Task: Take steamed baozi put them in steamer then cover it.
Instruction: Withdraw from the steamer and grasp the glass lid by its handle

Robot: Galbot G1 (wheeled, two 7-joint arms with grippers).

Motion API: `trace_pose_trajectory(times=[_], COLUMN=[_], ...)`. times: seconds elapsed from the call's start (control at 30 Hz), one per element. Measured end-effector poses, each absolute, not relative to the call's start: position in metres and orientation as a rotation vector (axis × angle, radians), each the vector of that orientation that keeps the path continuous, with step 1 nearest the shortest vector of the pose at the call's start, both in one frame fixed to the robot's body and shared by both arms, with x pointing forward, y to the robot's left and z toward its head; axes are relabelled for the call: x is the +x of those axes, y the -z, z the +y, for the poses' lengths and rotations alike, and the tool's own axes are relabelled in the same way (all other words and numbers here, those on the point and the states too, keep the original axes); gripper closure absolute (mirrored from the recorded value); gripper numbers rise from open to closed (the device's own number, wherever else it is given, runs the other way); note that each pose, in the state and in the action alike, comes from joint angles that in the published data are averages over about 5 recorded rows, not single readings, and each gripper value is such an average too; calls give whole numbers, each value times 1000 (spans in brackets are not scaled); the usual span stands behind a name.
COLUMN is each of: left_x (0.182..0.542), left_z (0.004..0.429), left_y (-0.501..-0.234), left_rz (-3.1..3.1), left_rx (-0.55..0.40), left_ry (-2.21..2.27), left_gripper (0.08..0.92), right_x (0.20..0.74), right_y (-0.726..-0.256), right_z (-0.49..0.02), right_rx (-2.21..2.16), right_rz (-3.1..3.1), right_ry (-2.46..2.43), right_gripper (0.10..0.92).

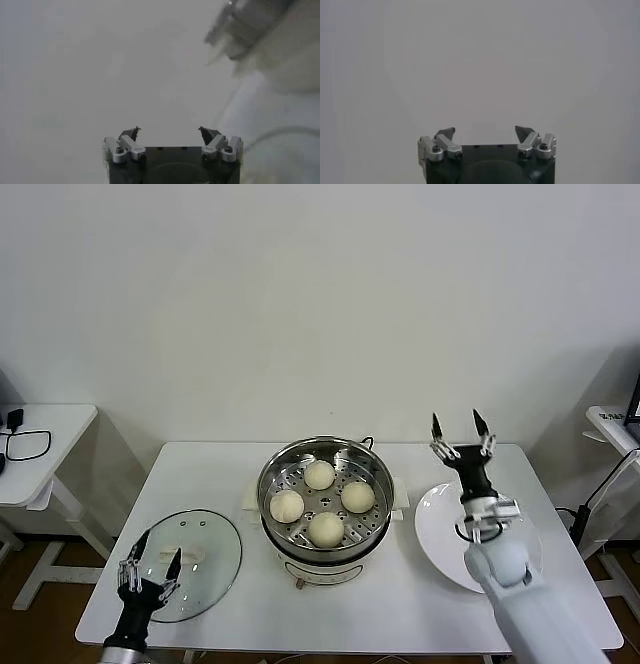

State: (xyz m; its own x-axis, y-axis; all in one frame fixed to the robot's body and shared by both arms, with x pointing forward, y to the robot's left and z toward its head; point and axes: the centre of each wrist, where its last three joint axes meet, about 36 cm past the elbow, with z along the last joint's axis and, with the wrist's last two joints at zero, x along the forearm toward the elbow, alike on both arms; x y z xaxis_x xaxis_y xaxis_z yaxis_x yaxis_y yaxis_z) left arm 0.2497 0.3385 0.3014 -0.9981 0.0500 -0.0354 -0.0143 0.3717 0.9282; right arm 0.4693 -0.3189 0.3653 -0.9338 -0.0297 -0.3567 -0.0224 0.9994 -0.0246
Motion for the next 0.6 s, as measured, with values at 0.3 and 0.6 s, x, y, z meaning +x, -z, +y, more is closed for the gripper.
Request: trace_pose_trajectory(times=[0.3,0.6], left_x=[248,255], left_z=[352,359], left_y=[-273,-255], left_rz=[2361,2230], left_rx=[100,108], left_ry=[-1983,-2128], left_gripper=[177,177], right_x=[439,420], right_y=[-333,-314], right_z=[-323,-321], right_rx=[65,100], right_rz=[2821,2857], right_ry=[3,-2], right_gripper=[200,200])
